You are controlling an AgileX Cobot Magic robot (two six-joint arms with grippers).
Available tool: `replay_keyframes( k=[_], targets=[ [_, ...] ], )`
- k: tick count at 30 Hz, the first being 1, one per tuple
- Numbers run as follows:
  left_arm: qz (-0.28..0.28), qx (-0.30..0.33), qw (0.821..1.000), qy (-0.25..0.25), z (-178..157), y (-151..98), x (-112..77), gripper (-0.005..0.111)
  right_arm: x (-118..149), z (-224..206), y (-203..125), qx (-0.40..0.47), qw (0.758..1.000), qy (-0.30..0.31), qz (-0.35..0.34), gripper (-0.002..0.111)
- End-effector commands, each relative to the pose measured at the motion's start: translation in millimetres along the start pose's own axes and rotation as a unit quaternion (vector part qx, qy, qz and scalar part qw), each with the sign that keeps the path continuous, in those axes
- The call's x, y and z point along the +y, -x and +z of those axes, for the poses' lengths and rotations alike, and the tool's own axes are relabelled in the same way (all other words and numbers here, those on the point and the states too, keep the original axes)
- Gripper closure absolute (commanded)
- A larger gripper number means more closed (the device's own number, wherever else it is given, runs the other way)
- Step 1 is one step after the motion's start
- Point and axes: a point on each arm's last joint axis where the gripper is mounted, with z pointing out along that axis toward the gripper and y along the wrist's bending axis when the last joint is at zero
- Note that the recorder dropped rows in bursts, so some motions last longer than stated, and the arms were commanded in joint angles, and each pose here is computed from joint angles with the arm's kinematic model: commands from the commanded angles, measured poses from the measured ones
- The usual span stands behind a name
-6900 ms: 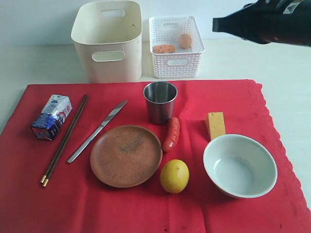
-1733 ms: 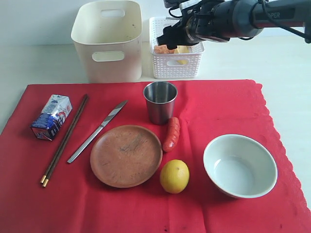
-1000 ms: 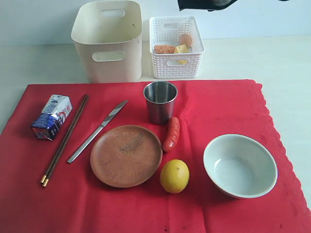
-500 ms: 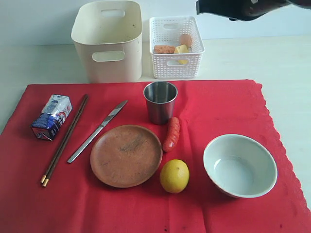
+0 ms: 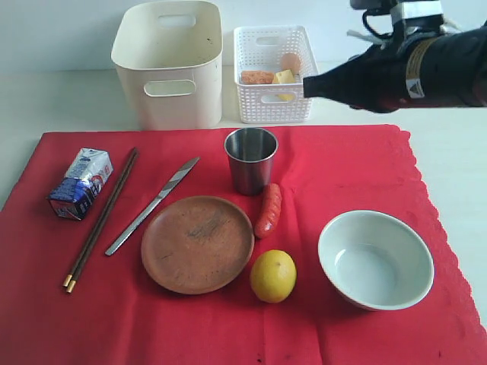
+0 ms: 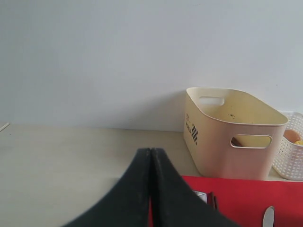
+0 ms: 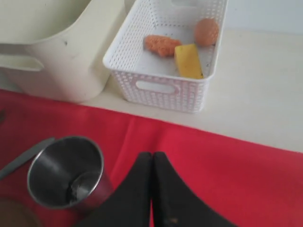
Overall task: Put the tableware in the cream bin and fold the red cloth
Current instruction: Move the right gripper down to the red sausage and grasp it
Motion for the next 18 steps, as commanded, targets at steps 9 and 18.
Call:
replay_keyframes(
  k=[9,18],
  targets=[
    [-0.001,-0.003,1.000,0.001,0,1,0.1,0.106,52,-11,-39,0.102,0.994,-0.018,-0.023,0.107],
    [-0.001,-0.003,1.000,0.001,0,1,0.1,0.106,65,6,-59,0.137,0.990,-0.009,-0.021,0.067]
  ],
)
